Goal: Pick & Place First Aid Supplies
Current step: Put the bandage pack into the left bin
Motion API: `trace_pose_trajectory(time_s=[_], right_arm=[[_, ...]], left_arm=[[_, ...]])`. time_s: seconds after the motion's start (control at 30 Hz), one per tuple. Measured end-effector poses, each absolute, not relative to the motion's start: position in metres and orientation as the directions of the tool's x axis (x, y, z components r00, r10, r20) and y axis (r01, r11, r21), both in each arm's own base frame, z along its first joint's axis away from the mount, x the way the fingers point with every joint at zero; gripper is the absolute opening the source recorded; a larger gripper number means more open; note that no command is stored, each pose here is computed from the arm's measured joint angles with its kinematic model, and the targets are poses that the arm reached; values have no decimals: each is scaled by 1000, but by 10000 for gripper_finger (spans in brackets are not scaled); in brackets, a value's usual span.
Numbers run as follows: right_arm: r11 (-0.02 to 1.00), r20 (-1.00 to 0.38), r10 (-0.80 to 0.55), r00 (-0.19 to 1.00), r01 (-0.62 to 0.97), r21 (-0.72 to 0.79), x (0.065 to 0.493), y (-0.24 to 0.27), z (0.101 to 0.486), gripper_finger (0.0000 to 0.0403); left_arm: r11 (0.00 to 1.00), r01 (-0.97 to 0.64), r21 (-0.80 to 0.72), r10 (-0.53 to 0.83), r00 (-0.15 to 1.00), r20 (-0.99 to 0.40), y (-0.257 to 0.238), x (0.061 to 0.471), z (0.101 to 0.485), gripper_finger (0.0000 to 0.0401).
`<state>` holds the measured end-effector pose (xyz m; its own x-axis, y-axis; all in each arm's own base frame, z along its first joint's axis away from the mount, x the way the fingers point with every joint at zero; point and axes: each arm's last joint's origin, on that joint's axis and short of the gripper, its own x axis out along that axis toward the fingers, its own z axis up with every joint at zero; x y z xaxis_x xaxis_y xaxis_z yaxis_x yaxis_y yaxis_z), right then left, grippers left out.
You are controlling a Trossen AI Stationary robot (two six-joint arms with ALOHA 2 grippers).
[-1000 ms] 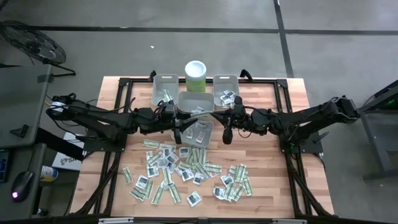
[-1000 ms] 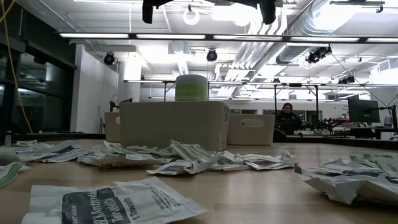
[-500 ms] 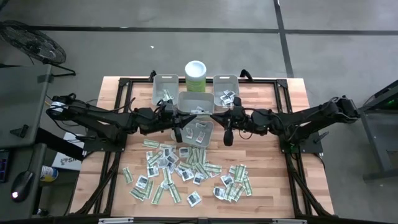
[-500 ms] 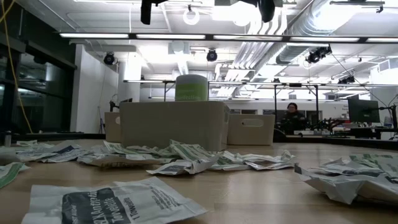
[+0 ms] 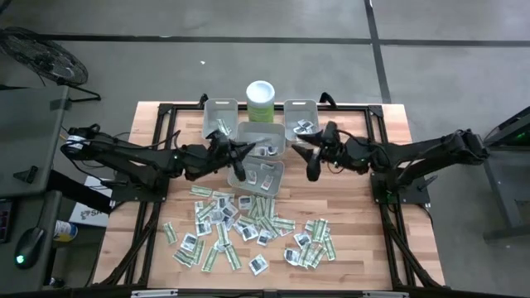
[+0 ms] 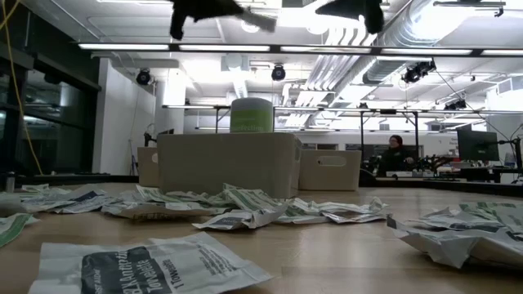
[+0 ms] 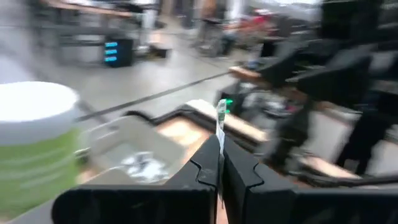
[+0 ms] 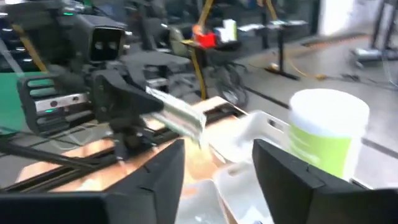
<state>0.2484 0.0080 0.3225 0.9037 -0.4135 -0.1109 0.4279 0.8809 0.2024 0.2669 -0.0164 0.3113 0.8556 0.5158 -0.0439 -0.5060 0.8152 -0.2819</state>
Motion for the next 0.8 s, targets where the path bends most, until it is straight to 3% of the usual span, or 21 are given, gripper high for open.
trace_pose_trajectory(time_s=[0.33,0.57,0.8], right_arm=[[865,-213,-439,873,475,162,234,1,318,220],[847,-233,-476,848,513,137,233,-1,316,221],[797,-225,-550,804,586,145,232,-3,315,220]], left_arm=[[582,-745,-325,684,665,-300,37,250,287,0],[400,-852,-339,697,523,-491,75,231,268,0],[261,-909,-327,693,411,-592,115,210,259,0]])
